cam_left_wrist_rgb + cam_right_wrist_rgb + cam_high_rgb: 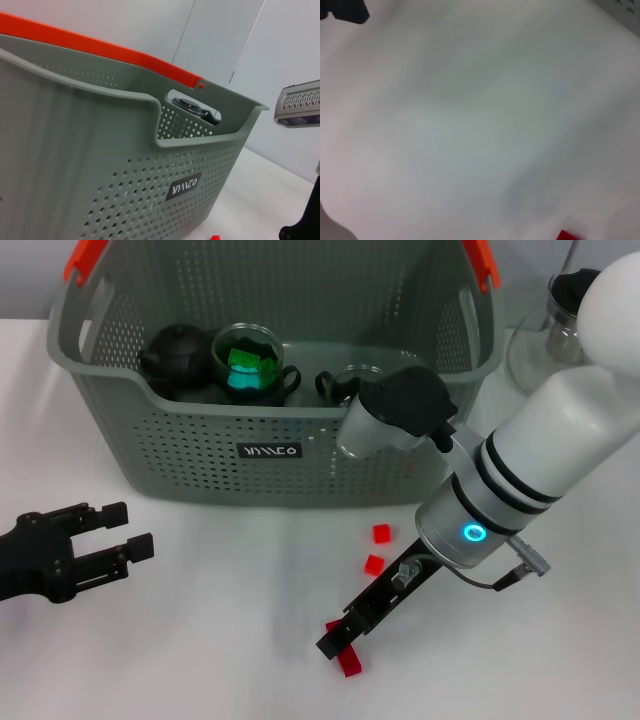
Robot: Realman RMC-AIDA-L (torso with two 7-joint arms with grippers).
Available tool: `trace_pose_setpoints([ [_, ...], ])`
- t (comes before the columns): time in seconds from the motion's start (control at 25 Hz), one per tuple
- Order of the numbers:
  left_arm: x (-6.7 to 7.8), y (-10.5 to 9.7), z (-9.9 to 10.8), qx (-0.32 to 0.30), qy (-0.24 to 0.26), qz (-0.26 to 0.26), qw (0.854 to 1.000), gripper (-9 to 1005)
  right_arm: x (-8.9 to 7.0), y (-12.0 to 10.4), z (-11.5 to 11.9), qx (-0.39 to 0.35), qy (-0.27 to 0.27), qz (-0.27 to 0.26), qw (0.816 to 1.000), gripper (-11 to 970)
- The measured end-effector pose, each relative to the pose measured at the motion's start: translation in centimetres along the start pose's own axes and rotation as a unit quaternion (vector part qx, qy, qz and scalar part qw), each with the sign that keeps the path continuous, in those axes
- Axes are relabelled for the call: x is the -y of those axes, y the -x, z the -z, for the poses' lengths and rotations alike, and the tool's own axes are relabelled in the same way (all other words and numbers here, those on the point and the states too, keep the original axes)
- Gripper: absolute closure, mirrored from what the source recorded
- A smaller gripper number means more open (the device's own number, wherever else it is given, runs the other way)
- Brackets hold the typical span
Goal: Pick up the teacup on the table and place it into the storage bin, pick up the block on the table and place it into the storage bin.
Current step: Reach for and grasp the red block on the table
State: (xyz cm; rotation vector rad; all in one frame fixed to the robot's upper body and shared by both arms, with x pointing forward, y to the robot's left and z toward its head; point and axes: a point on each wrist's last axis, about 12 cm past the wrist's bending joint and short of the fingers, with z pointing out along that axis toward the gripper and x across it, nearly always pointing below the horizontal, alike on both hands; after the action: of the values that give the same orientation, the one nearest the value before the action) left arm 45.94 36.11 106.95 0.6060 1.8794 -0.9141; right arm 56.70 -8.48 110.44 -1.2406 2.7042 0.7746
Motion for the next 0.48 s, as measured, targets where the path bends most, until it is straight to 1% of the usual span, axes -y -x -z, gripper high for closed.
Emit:
trace_pose_setpoints([
  [0.24, -0.04, 0.09, -0.08, 0.0, 0.0, 0.0, 1.0, 337, 0.0, 0.05, -0.49, 0.004, -0.008, 0.0, 1.0, 224],
  [0.48, -0.07, 0.13, -0.12, 0.0, 0.0, -0.001, 1.0, 337, -0.44, 0.25, -0.8, 0.012, 0.005, 0.002, 1.0, 225],
])
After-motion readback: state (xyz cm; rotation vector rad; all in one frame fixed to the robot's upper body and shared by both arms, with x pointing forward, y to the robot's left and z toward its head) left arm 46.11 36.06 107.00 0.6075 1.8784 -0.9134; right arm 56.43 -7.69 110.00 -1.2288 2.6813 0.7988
